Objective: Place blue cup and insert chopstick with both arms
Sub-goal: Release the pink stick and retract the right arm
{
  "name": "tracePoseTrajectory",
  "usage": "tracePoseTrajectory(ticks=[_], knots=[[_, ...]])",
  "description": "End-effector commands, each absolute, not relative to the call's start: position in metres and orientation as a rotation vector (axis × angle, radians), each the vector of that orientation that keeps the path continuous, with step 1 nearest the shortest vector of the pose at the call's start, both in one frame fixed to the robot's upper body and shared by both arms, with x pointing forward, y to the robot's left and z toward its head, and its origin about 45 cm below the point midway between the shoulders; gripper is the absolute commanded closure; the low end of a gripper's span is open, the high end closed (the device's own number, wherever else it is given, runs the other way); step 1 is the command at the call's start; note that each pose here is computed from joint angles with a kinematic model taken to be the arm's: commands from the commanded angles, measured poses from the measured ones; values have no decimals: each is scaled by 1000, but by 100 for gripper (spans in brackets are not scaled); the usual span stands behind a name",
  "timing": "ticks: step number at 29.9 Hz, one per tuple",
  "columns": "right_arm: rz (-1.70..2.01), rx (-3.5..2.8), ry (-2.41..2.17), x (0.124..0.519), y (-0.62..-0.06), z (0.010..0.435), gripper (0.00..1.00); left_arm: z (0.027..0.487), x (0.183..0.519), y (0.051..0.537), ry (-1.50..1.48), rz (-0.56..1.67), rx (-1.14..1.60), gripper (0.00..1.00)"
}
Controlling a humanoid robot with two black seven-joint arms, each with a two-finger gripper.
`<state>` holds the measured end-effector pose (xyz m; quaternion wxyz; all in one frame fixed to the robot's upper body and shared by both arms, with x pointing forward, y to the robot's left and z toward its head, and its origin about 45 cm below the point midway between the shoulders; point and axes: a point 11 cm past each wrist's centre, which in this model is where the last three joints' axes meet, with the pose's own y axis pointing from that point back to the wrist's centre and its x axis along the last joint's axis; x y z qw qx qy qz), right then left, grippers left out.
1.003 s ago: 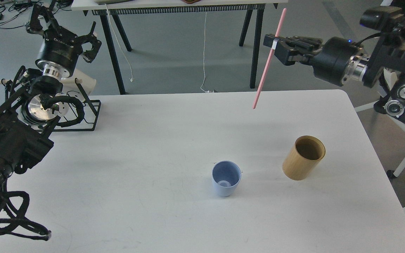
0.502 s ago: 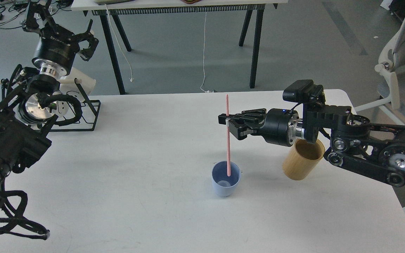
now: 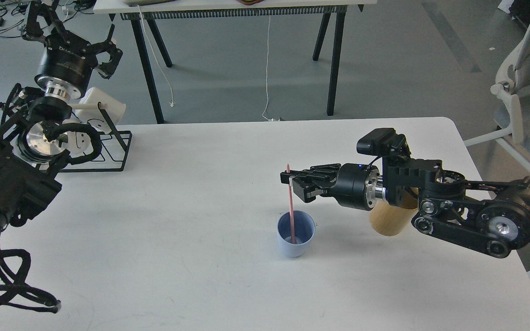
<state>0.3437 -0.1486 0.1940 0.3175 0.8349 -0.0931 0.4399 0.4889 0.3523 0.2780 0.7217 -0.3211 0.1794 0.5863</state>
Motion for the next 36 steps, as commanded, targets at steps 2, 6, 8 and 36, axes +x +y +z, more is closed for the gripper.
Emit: tracePoseTrajectory(ticks=[2, 6, 8, 36], knots=[[1152, 2196, -251, 344, -152, 195, 78, 278, 489, 352, 397, 1295, -709, 0], [1153, 2202, -286, 347, -156, 202, 60, 278, 489, 353, 395, 1297, -709, 0], [1178, 2204, -322, 351, -161, 217, 42, 278, 488, 355, 393, 1300, -707, 0], [51, 2674, -2017, 484, -341, 363, 1, 275, 487, 362, 391, 1319, -703, 0]])
